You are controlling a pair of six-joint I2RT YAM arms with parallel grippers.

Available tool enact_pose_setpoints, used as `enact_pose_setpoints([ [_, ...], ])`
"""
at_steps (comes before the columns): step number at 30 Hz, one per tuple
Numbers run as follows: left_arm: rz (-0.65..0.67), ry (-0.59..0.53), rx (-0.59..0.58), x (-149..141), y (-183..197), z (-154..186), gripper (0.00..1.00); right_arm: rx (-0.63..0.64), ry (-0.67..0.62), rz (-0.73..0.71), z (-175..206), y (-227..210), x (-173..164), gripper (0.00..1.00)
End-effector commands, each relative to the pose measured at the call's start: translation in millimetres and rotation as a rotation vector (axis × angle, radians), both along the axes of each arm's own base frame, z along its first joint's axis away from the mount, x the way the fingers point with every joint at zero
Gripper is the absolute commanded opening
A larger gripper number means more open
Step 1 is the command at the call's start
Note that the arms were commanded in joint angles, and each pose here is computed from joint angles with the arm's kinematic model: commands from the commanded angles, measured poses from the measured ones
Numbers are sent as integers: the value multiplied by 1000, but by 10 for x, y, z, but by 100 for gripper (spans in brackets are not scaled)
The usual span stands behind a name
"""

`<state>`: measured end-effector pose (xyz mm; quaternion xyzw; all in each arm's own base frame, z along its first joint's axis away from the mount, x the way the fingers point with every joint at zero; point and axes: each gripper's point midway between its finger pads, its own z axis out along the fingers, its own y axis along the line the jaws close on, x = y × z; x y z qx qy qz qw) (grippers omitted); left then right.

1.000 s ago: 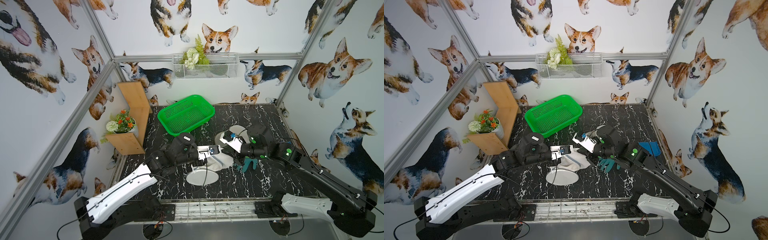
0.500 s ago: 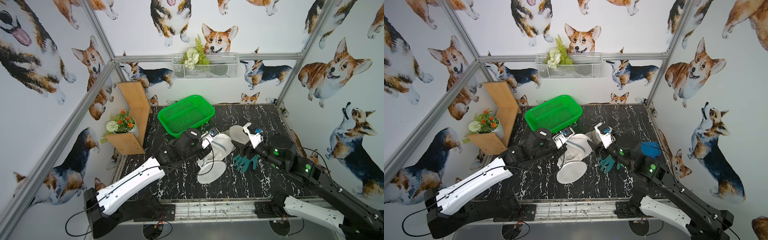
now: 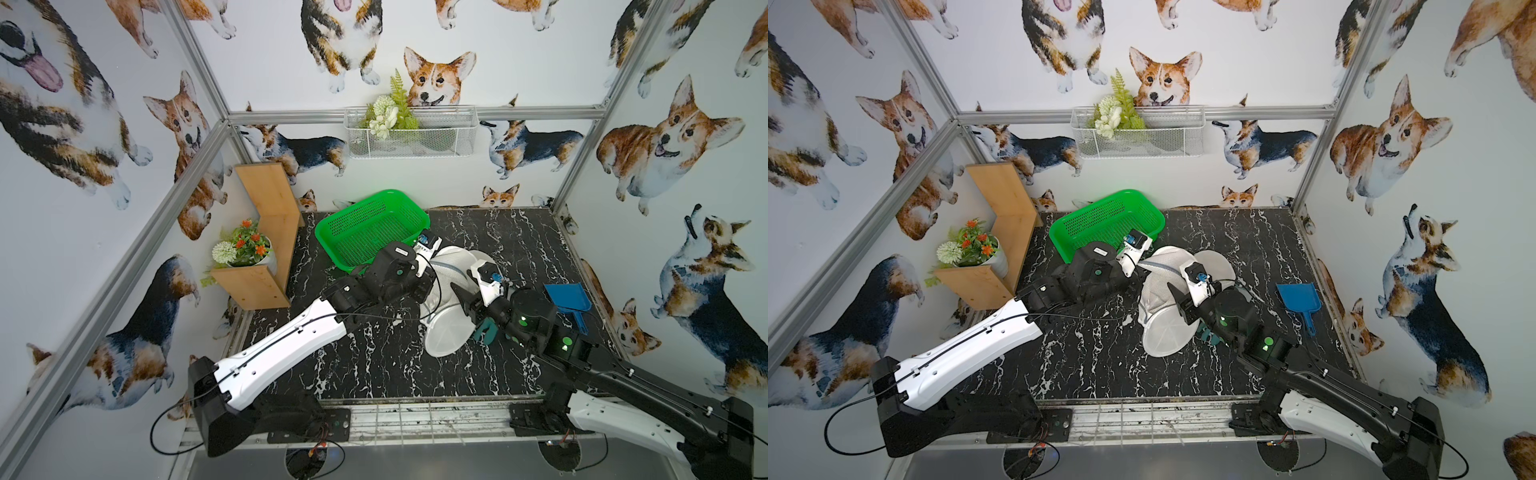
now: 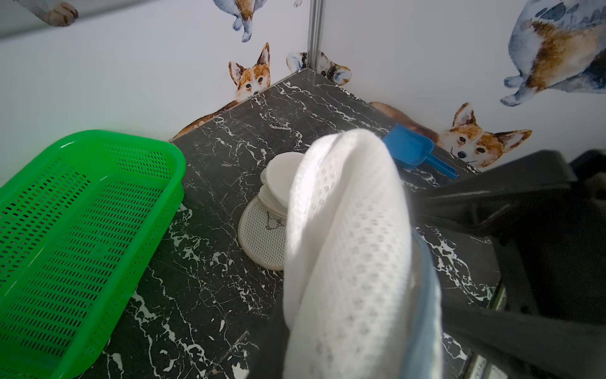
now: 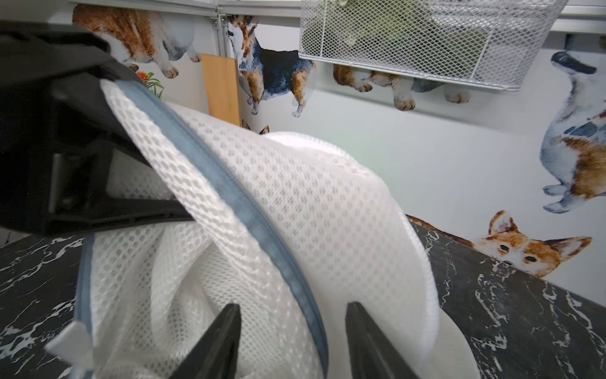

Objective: Turn the laundry bag inside out
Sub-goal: Turn over the laundry bag.

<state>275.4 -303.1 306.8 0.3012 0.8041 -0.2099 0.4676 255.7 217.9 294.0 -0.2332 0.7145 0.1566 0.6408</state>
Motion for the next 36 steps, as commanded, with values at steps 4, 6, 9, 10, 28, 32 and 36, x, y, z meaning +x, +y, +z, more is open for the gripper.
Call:
enact_pose_setpoints([
  [4, 8, 9, 39, -15, 93, -30, 0, 130, -105, -95, 452, -206, 42, 0],
  [6, -19, -13, 83, -44, 124, -57, 0, 171, -75, -94, 503, -309, 25, 0],
  [9, -151, -64, 141, -189, 92, -73, 0, 173, 16, -100, 514, -456, 96, 0],
  [10, -215, -84, 152, -264, 61, -63, 0, 148, 53, -87, 499, -461, 125, 0],
  [28, -839, -269, 113, -1159, -154, 203, 0, -191, 446, 167, 78, -51, 489, 0],
  [32, -746, -407, 49, -1047, -144, 438, 0, -244, 635, 208, -549, -92, 361, 5],
  [36, -604, -460, -34, -902, -89, 577, 0, -120, 701, 218, -607, -130, 285, 29],
])
